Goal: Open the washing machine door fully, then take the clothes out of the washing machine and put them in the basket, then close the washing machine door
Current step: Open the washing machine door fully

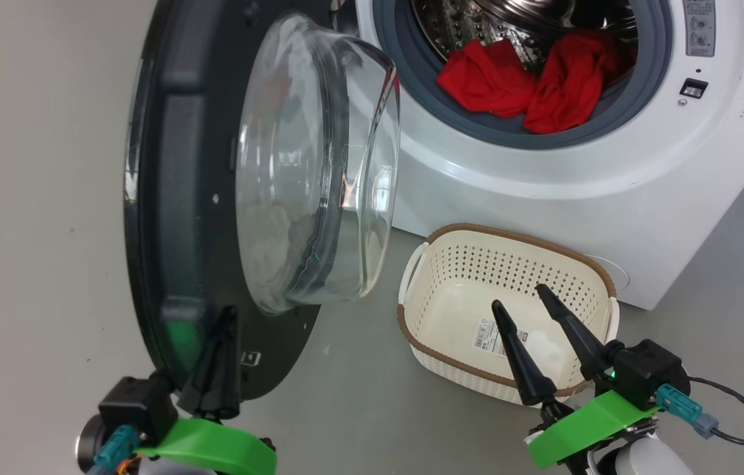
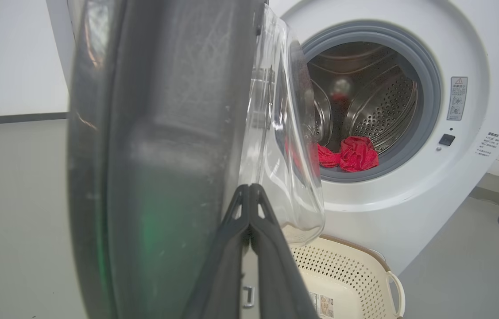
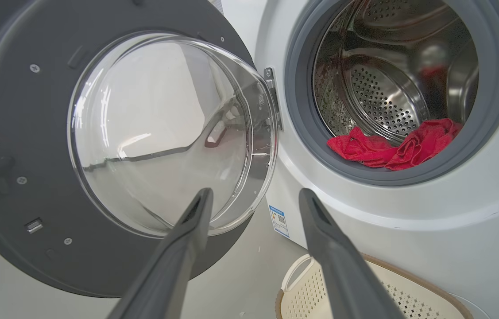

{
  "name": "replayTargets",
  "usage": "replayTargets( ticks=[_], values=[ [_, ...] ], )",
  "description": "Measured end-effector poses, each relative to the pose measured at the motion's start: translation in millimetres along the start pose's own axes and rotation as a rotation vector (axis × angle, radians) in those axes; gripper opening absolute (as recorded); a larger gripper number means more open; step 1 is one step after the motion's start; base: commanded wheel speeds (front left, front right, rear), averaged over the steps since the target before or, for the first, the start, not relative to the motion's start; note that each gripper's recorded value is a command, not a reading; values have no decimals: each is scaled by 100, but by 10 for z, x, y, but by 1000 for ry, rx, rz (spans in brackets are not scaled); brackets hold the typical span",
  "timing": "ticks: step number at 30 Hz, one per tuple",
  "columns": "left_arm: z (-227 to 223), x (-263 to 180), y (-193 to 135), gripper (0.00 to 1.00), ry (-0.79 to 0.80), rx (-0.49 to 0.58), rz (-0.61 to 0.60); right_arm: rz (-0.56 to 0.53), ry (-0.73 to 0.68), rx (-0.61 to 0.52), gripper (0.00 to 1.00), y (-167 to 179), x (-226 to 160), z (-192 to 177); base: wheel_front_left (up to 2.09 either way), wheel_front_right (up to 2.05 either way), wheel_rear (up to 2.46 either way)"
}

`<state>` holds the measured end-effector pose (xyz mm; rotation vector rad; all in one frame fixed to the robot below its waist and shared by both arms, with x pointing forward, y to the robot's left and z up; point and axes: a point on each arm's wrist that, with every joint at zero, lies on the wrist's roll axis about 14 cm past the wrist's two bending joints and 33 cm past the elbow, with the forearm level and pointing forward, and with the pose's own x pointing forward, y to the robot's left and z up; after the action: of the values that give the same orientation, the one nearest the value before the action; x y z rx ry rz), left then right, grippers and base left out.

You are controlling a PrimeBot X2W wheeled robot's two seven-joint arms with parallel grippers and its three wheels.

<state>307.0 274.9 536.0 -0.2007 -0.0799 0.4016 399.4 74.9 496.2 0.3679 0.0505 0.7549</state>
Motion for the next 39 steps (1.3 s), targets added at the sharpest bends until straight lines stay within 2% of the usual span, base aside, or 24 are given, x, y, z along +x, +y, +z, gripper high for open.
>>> replayTargets(
  ticks=[8,22,39],
  values=[
    [12,48,342,0,-20,37,112,1,26,-6,100,-39,21,-110,0,0,0],
    [44,138,714,0,-51,74,221,3,64,-16,100,-89,54,-253,0,0,0],
    [156,394,1037,0,-89,33,314,32,97,-32,100,-68,153,-294,0,0,0]
  ],
)
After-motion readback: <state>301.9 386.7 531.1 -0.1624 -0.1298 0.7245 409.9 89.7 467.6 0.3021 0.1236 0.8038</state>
